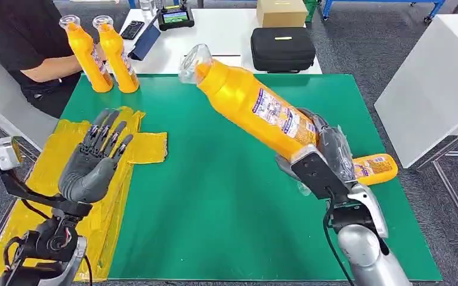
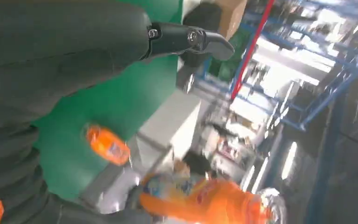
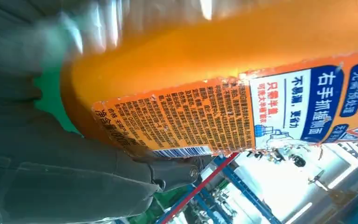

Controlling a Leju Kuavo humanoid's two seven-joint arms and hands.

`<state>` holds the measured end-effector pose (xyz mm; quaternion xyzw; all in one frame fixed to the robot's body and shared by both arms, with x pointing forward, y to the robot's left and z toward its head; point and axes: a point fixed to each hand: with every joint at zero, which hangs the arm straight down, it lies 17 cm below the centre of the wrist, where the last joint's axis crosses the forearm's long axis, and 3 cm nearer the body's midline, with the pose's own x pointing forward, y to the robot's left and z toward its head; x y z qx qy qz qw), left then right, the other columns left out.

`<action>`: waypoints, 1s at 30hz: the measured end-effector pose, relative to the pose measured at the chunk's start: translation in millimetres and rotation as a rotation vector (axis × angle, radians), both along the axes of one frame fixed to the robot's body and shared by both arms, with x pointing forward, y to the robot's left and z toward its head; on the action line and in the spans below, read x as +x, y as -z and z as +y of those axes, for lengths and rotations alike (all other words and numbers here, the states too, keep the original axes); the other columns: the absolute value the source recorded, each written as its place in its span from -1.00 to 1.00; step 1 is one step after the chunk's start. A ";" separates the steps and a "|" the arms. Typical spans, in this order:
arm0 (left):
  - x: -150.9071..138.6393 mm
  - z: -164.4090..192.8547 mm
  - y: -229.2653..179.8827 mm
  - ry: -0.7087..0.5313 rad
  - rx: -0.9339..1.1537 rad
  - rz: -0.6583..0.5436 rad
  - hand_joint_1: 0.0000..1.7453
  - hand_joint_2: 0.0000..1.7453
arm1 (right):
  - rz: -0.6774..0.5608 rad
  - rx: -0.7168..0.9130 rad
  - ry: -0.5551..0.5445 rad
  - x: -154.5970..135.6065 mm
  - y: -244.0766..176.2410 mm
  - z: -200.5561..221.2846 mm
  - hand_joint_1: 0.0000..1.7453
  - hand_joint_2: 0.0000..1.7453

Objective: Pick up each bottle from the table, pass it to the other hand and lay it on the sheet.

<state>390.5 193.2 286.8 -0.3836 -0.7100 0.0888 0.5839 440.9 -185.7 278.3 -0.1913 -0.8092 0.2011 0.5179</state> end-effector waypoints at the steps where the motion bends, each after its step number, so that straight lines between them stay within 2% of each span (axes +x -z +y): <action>1: -2.2 -5.8 1.4 0.020 -0.008 0.007 -1.00 1.00 | 0.001 0.001 -0.009 0.0 -1.7 5.7 1.00 1.00; 7: -12.9 -38.7 -4.9 0.095 -0.031 0.010 -1.00 1.00 | 0.038 -0.025 -0.027 8.2 -4.3 35.8 1.00 1.00; 10: -9.1 -42.4 -15.7 0.024 0.014 -0.041 -1.00 1.00 | 0.052 -0.076 -0.013 15.6 -2.8 52.9 1.00 1.00; 13: -5.9 -41.2 -25.4 -0.026 0.026 -0.073 -1.00 1.00 | 0.064 -0.096 -0.056 17.8 -4.3 83.5 1.00 1.00; 19: -5.1 -38.6 -32.5 -0.057 0.011 -0.092 -1.00 1.00 | 0.072 -0.109 -0.159 11.8 -15.8 144.7 1.00 1.00; 30: -3.8 -28.1 -37.6 -0.128 0.006 -0.118 -1.00 1.00 | 0.087 -0.138 -0.274 -5.2 -17.6 207.5 1.00 1.00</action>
